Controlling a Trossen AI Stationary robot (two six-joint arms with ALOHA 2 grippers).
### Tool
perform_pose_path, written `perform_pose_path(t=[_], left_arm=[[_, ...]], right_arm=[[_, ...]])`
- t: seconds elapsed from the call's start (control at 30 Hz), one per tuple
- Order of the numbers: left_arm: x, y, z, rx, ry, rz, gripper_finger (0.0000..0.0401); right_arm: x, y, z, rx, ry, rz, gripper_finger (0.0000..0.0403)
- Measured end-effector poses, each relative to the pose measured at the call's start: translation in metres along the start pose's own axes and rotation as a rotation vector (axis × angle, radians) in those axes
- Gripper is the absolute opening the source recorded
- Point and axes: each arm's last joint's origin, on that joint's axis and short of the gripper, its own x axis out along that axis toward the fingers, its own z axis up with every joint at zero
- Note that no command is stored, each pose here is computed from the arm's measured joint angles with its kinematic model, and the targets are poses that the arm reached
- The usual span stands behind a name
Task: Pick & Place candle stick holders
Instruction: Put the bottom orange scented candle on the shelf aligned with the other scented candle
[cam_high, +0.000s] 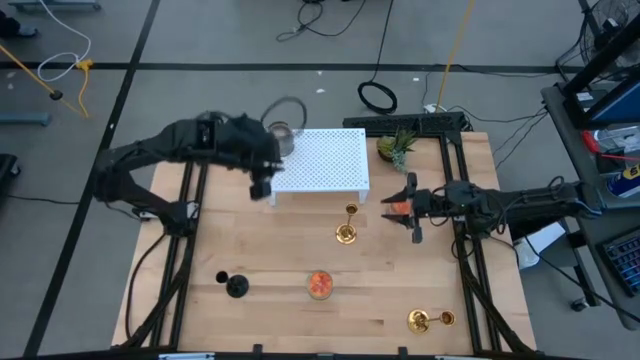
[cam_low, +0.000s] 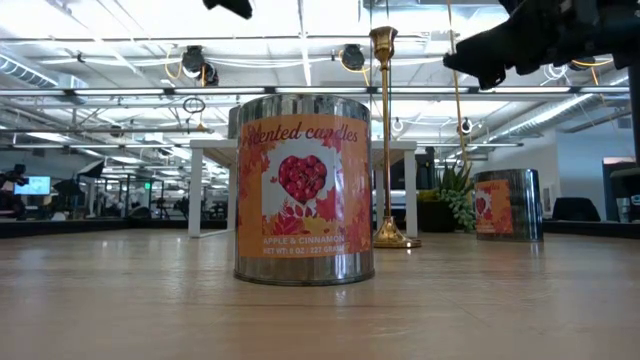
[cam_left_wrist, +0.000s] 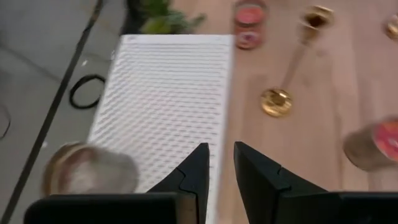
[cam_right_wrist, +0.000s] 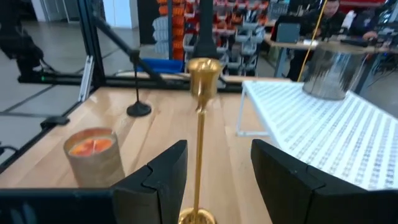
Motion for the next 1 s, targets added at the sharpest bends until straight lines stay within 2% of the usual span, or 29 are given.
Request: perform_pose_path(t=[0.17,0.33,0.57,0.73,0.87,1.0], left_arm=[[0.022,-0.042,-0.012,0.108,0.034,-0.056,0.0081],[0.057,-0.083,-0.035,0.196,0.027,-0.133,0.0081],[0.1,-0.129,-0.068,0.192,-0.135,-0.256,0.0081],[0.113,-0.145,-0.08,0.123,-0.279,-0.39,0.0081],[0.113,-0.152,-0.082,0.109,-0.278,-0.481,0.0081],[0.12,-0.159,-0.083,0.116,-0.278,-0.497,0.0081]], right_arm=[[0.003,0.004,-0.003,0.006,0.023,0.025,0.0178],[0.005,0.008,-0.002,0.012,0.012,0.047,0.0178],[0.005,0.012,-0.001,0.016,0.004,0.073,0.0178],[0.005,0.013,-0.001,0.016,0.004,0.077,0.0178],[0.005,0.013,-0.001,0.012,0.004,0.077,0.0178],[0.005,0.013,-0.001,0.011,0.001,0.077,0.0178]])
